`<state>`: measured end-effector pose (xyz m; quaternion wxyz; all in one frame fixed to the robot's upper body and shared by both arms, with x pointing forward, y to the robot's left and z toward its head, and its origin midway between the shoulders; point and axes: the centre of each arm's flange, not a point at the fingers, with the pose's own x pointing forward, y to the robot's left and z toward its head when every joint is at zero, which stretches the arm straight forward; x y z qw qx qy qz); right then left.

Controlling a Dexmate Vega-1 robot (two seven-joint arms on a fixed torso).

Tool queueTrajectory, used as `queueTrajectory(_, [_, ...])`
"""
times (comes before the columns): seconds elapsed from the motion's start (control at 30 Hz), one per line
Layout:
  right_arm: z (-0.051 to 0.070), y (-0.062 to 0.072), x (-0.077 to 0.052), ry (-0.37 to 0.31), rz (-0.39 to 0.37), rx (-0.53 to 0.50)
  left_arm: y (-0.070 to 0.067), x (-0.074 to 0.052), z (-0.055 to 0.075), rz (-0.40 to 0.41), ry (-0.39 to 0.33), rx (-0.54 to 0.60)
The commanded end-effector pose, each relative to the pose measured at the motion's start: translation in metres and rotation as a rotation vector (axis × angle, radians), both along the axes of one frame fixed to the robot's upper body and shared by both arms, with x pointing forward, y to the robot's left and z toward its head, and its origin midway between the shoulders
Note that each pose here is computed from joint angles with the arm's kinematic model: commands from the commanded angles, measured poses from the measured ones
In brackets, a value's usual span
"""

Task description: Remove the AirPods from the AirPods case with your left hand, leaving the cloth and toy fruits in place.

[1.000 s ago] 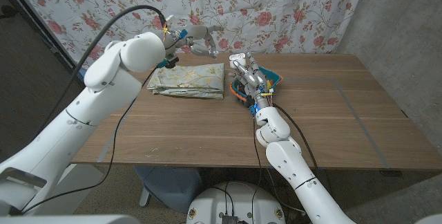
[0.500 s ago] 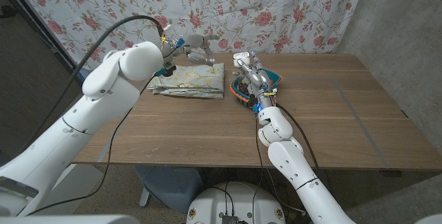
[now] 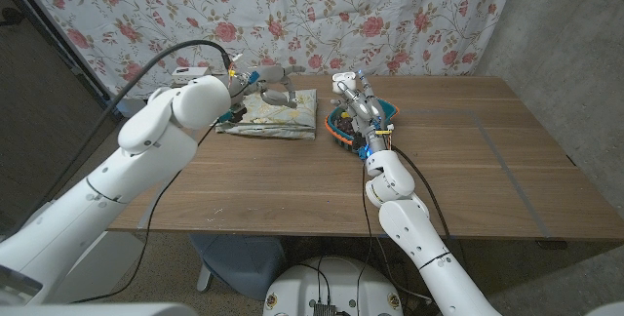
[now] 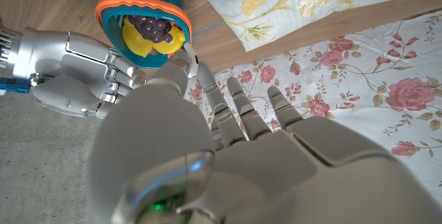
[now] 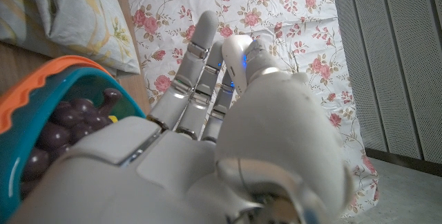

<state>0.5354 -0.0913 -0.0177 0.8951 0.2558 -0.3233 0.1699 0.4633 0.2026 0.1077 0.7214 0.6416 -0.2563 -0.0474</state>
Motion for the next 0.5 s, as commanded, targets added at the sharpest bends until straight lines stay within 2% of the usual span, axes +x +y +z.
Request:
queueTrajectory(0.03, [0.001,0.005,-0.001,-0.001,0.006,0.0,0.003,0.007,-0.025,0.034,0.019,0.034])
queueTrajectory(0.17, [0.002,0.007,-0.002,-0.005,0.008,-0.003,0.002,0.008,-0.029,0.061,-0.004,0.085])
queueTrajectory(0.3, [0.003,0.008,-0.002,-0.009,0.009,0.0,0.005,0.016,-0.036,0.025,0.072,0.014])
queueTrajectory(0.4, [0.004,0.009,-0.003,-0.01,0.008,0.0,0.003,0.02,-0.044,0.033,0.067,0.025])
queueTrajectory(0.5, [0.005,0.009,-0.004,-0.012,0.005,-0.002,0.004,0.024,-0.048,0.023,0.096,0.013])
